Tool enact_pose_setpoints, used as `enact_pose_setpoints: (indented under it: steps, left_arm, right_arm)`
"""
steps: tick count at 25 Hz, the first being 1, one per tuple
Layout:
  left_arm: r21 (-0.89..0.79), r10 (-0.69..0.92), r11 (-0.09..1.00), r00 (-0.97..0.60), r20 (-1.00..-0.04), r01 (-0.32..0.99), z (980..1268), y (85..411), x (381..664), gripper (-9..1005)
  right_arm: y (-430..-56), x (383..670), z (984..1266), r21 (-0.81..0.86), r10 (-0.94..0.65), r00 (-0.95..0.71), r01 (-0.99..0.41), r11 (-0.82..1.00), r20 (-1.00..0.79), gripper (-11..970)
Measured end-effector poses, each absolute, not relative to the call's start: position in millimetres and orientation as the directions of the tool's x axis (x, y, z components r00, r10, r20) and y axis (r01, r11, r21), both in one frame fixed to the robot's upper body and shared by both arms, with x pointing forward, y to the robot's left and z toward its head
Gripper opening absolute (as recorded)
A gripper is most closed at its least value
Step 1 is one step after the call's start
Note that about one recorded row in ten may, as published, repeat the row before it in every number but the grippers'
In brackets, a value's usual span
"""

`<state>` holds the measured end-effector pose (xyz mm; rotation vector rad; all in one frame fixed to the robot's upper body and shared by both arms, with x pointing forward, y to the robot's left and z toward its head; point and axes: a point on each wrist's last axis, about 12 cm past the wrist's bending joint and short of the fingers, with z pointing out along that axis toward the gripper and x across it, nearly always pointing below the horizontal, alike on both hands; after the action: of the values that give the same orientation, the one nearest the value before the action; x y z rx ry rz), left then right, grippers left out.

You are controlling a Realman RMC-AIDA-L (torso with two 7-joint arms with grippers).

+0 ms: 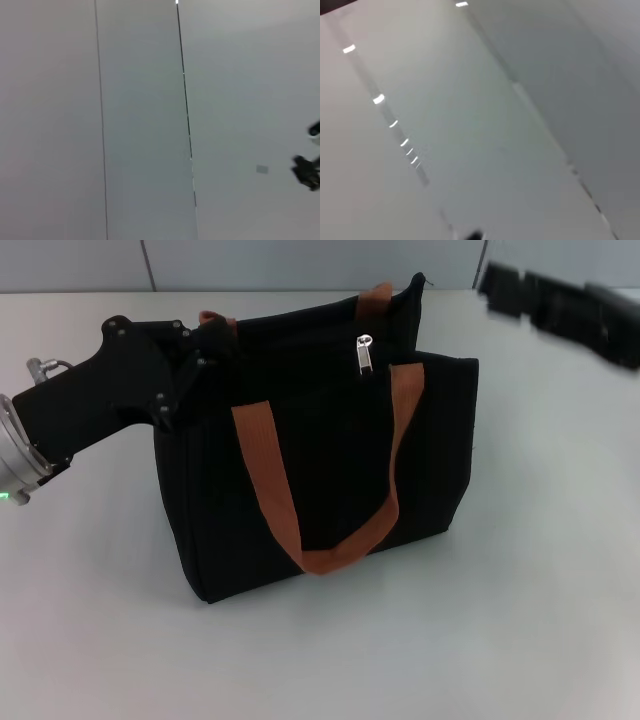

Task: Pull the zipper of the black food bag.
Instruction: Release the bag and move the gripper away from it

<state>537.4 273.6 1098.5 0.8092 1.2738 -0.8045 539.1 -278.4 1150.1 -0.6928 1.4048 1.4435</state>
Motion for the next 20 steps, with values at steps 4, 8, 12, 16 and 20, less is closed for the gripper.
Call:
enact_pose_setpoints:
  steps: [4,8,12,16,20]
  left_arm:
    - [0.002,-0.079,0.501,0.048,-0.996,0.865,1097,275,539,15]
    - [-0.097,-0.100,0.517,-0.052,-0.994,0.850,1096,282,542,16]
    - [-0.156,-0.092,0.508,-0.127,-0.988,0.847,1094,292,539,90]
    - [-0.222,-0.063,0.497,-0.220,-0.973,0.839,1094,309,535,204]
    - [-0.242,-0.032,0.497,-0.261,-0.965,0.833,1103,326,534,284]
  right_arm:
    - [-277,516,1127,0.265,0.142,-0.248,-0.957,0.118,-0.958,523]
    - [-267,503,1106,0.206,0.047,-0.202,-0.974,0.097,-0.978,613]
    - [-258,499,1092,0.188,-0.021,-0.191,-0.978,0.095,-0.981,661]
    - [-255,498,1085,0.171,-0.061,-0.177,-0.980,0.102,-0.982,666]
    - [-255,498,1083,0.160,-0.072,-0.168,-0.981,0.112,-0.983,670]
